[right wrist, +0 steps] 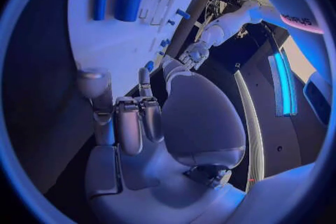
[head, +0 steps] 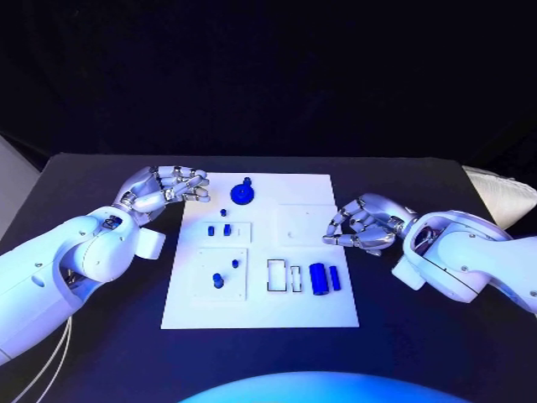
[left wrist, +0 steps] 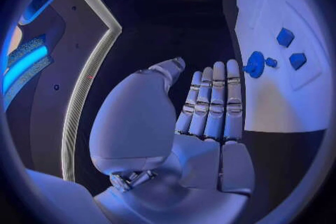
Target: Assemble the parts on the task board
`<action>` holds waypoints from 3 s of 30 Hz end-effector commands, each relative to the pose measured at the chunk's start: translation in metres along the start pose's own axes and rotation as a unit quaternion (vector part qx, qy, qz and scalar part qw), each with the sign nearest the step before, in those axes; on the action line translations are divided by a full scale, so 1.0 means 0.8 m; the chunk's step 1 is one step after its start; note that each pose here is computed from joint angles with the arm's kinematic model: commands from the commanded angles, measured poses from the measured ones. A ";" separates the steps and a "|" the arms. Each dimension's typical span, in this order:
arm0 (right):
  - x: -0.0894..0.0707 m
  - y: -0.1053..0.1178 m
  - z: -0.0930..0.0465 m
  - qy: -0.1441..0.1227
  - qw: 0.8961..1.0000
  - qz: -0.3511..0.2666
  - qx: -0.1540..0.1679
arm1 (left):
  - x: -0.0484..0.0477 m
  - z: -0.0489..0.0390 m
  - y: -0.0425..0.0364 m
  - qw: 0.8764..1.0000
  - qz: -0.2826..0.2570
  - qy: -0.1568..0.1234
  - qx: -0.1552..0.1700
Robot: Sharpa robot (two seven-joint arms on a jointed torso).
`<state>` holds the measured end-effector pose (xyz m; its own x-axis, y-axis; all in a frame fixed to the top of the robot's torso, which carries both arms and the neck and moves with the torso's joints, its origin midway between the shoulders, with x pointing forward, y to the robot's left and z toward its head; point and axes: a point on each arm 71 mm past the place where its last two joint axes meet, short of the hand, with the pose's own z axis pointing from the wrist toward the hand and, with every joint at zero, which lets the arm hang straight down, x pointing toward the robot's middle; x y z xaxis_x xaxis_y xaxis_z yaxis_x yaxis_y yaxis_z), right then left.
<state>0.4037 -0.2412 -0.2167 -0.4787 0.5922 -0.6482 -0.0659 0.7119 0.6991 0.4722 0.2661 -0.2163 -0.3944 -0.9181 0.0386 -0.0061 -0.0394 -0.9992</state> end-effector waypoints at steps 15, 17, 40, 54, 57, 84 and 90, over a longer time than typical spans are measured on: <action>0.039 -0.006 -0.012 0.038 0.989 -0.107 0.093 | 0.013 -0.005 -0.0041 1.000 -0.009 0.013 0.013; 0.040 -0.006 -0.013 0.037 0.988 -0.112 0.095 | 0.013 -0.006 -0.0045 1.000 -0.009 0.013 0.013; 0.074 0.005 -0.003 0.069 0.983 -0.149 0.086 | 0.010 -0.008 -0.0012 1.000 -0.008 0.011 0.005; 0.093 0.007 0.006 0.080 0.977 -0.184 0.076 | 0.010 -0.009 -0.0011 1.000 -0.008 0.013 0.003; 0.099 0.009 0.010 0.079 0.977 -0.185 0.074 | 0.010 -0.009 -0.0011 1.000 -0.008 0.013 0.003; 0.096 0.020 0.006 0.058 0.992 -0.068 0.084 | 0.010 -0.009 -0.0005 1.000 -0.009 0.014 0.002; 0.088 0.036 0.005 0.065 0.994 -0.020 0.080 | 0.010 -0.009 0.0005 1.000 -0.010 0.013 0.001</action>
<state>0.3733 -0.1795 -0.2441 -0.5734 0.4423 -0.6896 -0.0097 0.8380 0.5456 0.4629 0.2632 -0.2167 -0.4103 -0.9108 0.0462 -0.0116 -0.0455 -0.9989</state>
